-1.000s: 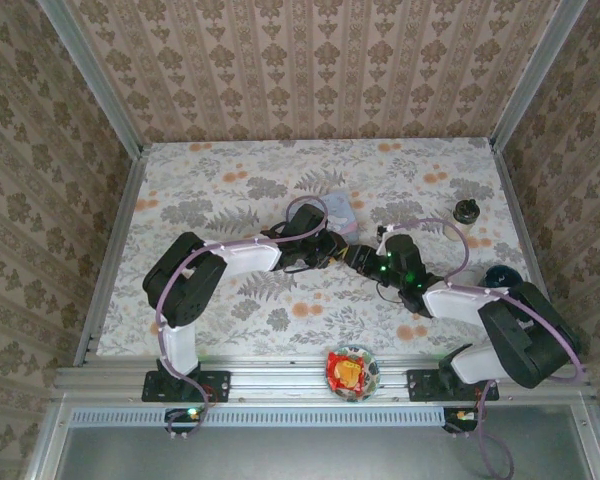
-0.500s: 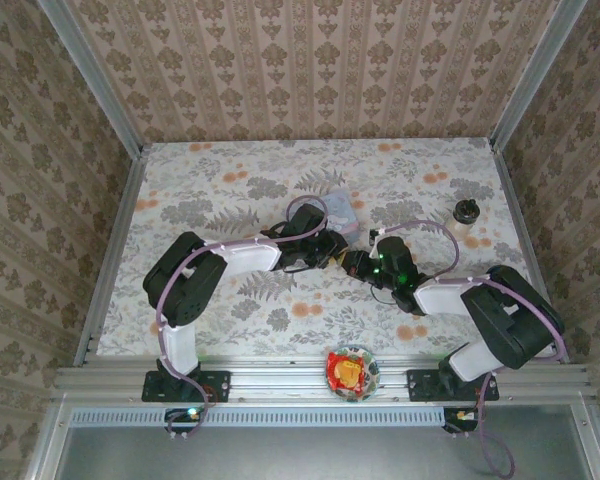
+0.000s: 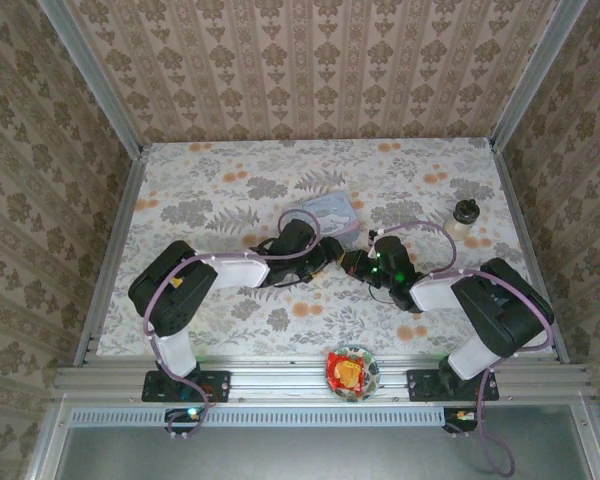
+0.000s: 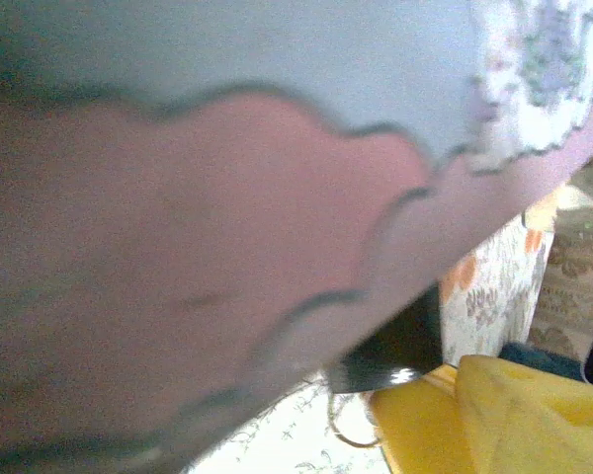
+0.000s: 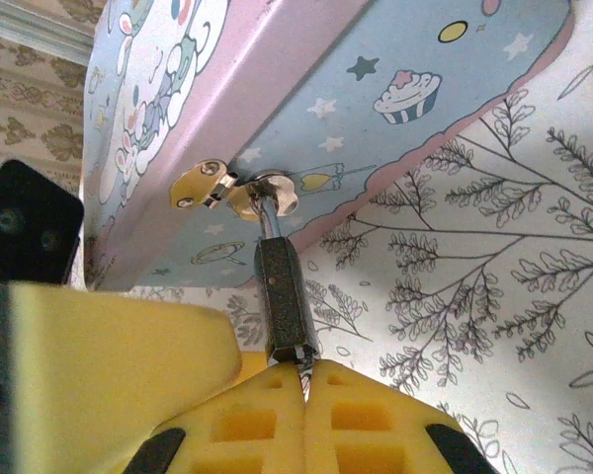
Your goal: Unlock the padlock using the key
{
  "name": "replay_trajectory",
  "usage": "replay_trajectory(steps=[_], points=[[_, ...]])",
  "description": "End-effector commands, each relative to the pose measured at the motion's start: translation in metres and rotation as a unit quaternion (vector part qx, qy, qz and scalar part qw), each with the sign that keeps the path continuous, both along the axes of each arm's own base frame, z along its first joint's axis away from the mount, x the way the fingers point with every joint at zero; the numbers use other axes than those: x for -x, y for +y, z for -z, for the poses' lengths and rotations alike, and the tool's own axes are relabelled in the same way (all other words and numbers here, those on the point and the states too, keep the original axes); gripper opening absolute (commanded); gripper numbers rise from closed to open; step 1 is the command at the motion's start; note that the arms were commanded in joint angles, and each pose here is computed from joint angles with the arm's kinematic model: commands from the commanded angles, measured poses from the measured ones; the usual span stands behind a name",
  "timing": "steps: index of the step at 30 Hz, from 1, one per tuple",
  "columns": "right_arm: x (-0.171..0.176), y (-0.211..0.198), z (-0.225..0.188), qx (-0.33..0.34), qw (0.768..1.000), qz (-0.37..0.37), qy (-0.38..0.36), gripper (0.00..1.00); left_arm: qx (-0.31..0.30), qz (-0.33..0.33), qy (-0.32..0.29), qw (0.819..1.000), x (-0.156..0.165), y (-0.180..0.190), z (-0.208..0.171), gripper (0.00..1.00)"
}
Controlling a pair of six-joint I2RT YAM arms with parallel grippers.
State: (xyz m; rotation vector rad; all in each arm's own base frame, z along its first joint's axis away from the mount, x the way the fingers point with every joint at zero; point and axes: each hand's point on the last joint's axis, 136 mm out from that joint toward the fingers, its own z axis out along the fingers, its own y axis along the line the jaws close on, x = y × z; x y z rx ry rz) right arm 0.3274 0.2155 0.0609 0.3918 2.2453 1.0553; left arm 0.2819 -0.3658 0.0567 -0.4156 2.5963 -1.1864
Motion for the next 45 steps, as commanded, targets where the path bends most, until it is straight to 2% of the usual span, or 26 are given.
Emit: replay_trajectory(steps=[1, 13, 17, 22, 29, 30, 38, 39, 42, 45], points=[[-0.021, 0.005, -0.026, -0.032, 0.999, 0.017, -0.04, 0.01, 0.031, -0.022, -0.06, 0.997, -0.013, -0.002, -0.016, 0.73], [-0.024, 0.007, -0.028, -0.041, 0.998, 0.016, -0.04, 0.01, 0.083, -0.032, -0.128, 0.988, -0.029, -0.01, -0.028, 0.62], [-0.025, 0.008, -0.027, -0.045, 0.998, 0.017, -0.04, 0.01, 0.104, -0.04, -0.118, 0.987, -0.031, -0.012, -0.022, 0.56], [-0.027, 0.011, -0.027, -0.056, 0.998, 0.016, -0.04, 0.01, 0.114, -0.049, -0.102, 0.987, -0.033, -0.013, -0.011, 0.56], [-0.029, 0.014, -0.026, -0.062, 0.997, 0.014, -0.039, 0.01, 0.114, -0.049, -0.117, 0.985, -0.037, -0.012, -0.015, 0.55], [-0.03, 0.014, -0.026, -0.063, 0.997, 0.014, -0.039, 0.01, 0.114, -0.049, -0.119, 0.985, -0.037, -0.012, -0.016, 0.51], [-0.032, 0.018, -0.025, -0.071, 0.997, 0.011, -0.038, 0.01, 0.12, -0.049, -0.126, 0.984, -0.041, -0.015, -0.018, 0.44], [-0.032, 0.018, -0.025, -0.071, 0.997, 0.011, -0.038, 0.01, 0.119, -0.049, -0.127, 0.983, -0.042, -0.015, -0.018, 0.4], [-0.032, 0.017, -0.025, -0.072, 0.997, 0.012, -0.038, 0.02, 0.12, -0.05, -0.128, 0.983, -0.042, -0.015, -0.018, 0.39], [-0.032, 0.017, -0.023, -0.069, 0.997, 0.013, -0.035, 0.03, 0.12, -0.049, -0.131, 0.983, -0.042, -0.015, -0.019, 0.32]])
